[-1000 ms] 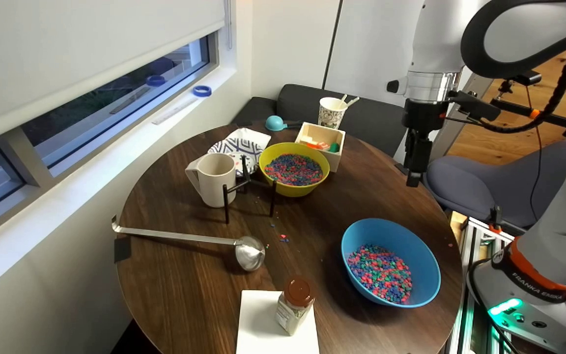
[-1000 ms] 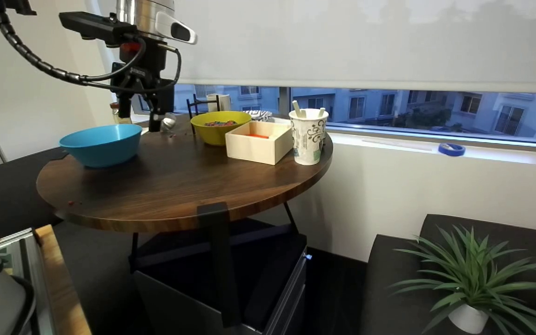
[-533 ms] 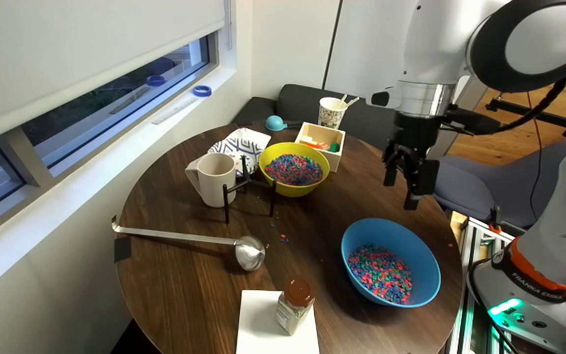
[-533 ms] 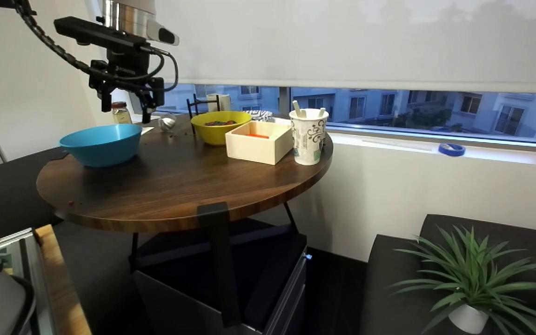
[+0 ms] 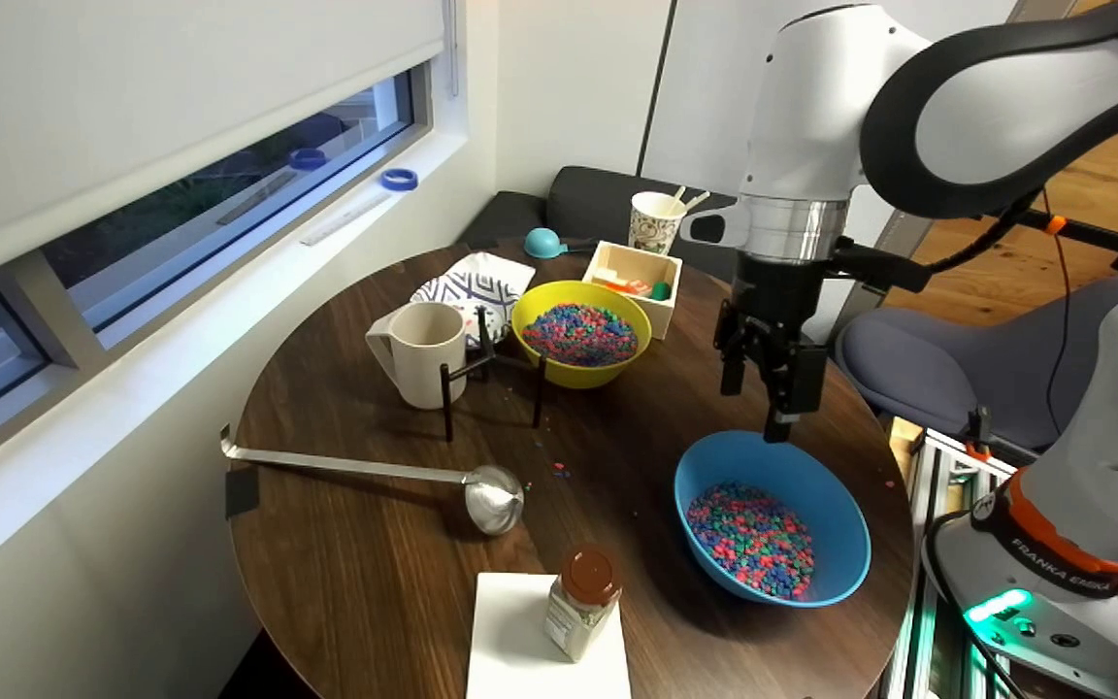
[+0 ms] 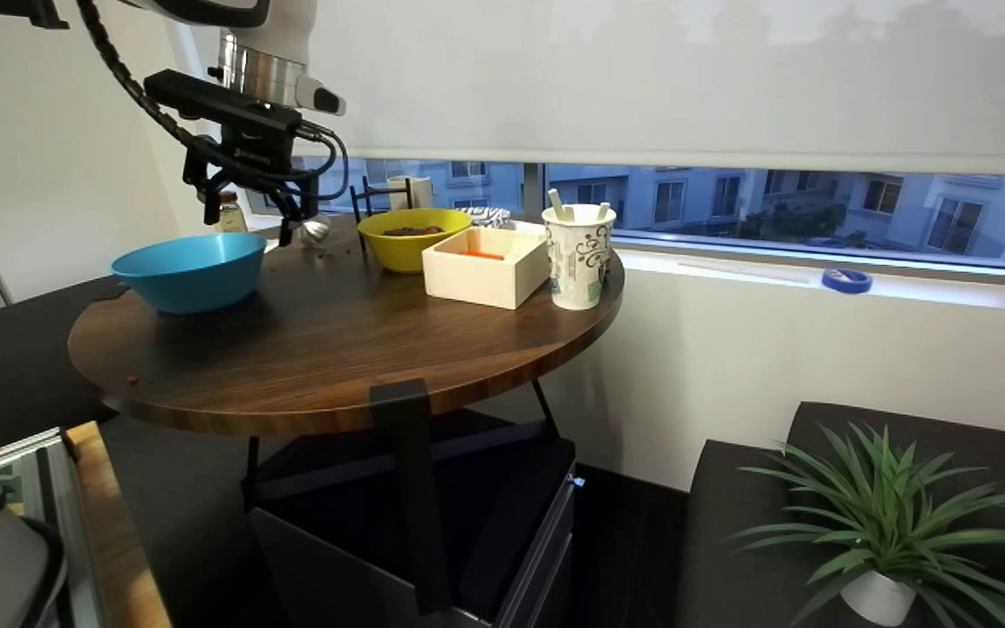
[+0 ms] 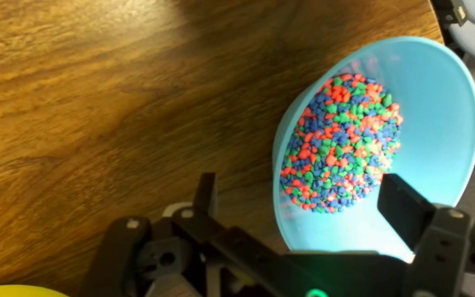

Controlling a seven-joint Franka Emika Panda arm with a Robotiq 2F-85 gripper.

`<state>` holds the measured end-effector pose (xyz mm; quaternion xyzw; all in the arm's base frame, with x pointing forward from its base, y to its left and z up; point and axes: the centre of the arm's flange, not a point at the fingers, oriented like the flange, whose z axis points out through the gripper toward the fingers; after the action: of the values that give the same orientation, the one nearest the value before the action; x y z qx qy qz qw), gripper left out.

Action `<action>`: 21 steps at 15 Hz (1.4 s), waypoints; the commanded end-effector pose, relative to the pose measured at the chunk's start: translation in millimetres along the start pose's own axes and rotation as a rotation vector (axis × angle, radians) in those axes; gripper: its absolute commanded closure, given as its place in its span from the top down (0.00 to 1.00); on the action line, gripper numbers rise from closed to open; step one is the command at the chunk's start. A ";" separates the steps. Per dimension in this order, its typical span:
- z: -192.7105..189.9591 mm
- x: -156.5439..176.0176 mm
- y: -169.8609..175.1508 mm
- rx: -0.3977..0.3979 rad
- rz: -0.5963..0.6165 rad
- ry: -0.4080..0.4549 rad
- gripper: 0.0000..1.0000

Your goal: Pour the cereal from the blue bowl into the yellow bowl

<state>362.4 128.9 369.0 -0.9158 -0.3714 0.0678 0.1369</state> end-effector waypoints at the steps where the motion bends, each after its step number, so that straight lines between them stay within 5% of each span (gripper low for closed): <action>1: -0.5 0.3 0.0 0.000 -0.001 0.001 1.00; 16: 45.5 26.5 14.6 0.094 -0.059 0.055 1.00; 17: 49.2 27.7 16.1 0.092 -0.058 0.052 0.96; 18: 52.6 29.5 17.4 0.103 -0.055 0.048 0.78; 21: 60.2 32.0 19.7 0.117 -0.049 0.048 0.63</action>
<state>378.5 145.6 317.5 -0.9006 -0.3863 0.0670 0.1878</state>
